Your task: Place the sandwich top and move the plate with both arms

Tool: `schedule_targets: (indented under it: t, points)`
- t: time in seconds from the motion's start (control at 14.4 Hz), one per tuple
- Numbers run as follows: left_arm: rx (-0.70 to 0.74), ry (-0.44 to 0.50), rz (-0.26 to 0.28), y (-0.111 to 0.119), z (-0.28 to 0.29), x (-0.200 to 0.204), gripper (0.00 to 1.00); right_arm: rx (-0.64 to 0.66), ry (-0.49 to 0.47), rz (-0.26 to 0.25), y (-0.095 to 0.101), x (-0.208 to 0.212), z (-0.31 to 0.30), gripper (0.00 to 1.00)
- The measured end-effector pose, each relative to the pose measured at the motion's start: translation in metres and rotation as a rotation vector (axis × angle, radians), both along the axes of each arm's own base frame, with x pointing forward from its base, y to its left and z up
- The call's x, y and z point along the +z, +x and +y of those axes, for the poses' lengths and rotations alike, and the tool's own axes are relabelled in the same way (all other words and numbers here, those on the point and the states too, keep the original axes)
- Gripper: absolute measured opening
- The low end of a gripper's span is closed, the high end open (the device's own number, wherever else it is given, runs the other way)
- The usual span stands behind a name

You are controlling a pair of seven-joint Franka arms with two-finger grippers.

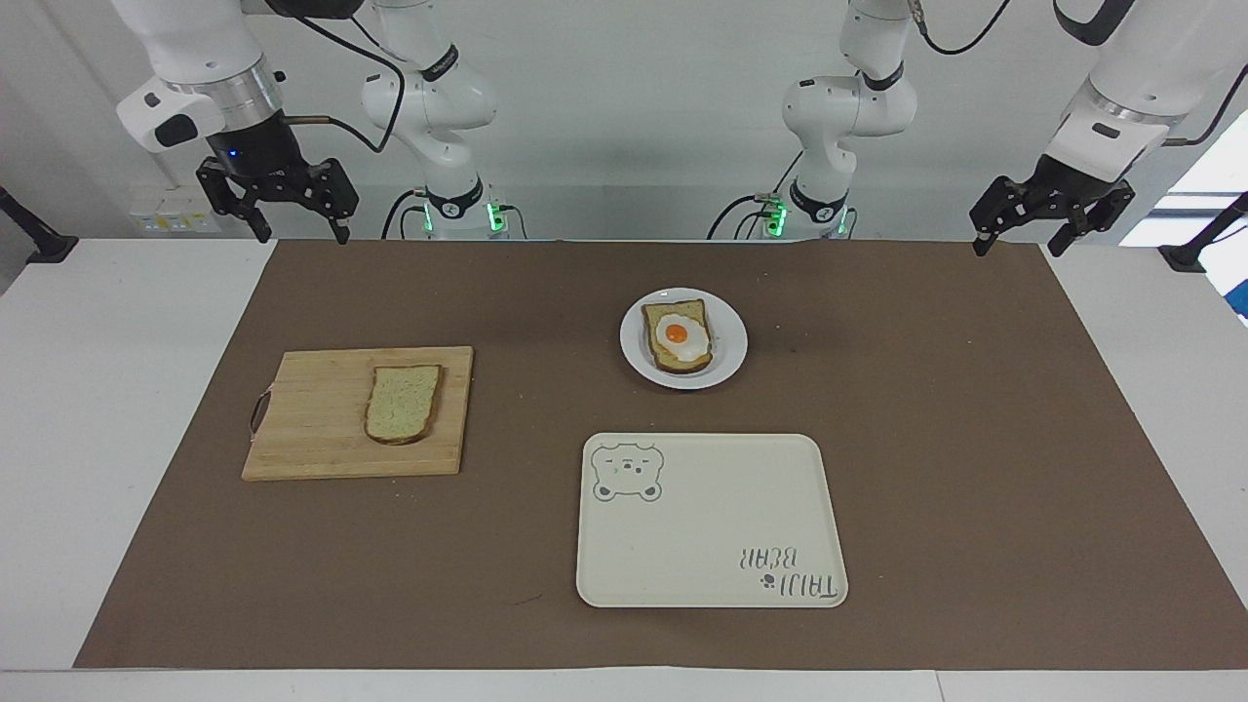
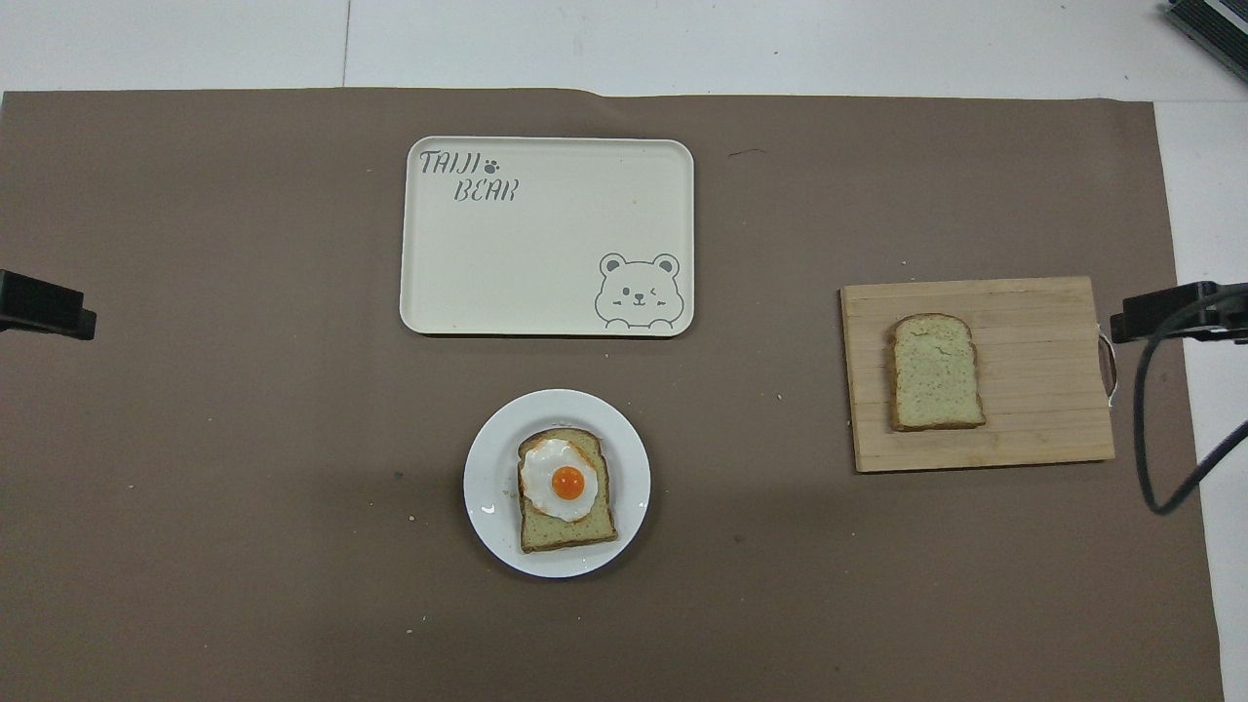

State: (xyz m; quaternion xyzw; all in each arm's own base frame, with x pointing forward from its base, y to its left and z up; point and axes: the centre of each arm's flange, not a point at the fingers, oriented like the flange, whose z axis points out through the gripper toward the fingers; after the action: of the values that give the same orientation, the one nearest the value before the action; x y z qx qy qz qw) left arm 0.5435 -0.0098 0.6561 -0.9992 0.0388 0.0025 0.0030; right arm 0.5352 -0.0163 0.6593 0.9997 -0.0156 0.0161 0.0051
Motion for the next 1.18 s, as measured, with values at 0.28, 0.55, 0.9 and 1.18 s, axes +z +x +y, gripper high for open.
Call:
schedule_targets:
  t: [0.28, 0.55, 0.9, 1.18]
  points:
    - [0.000, 0.000, 0.000, 0.0000, 0.0000, 0.0000, 1.00, -0.006, 0.000, 0.002, -0.0007, 0.0001, -0.0033, 1.00]
    - [0.000, 0.000, 0.000, 0.0000, 0.0000, 0.0000, 1.00, -0.004, 0.001, 0.032, -0.0054, -0.0008, -0.0022, 1.00]
    - [0.000, 0.000, 0.000, 0.0000, 0.0000, 0.0000, 1.00, -0.006, 0.001, 0.029, -0.0064, 0.0008, -0.0029, 1.00]
    - [0.000, 0.000, 0.000, 0.0000, 0.0000, 0.0000, 1.00, -0.002, 0.002, 0.027, -0.0071, 0.0019, -0.0011, 1.00]
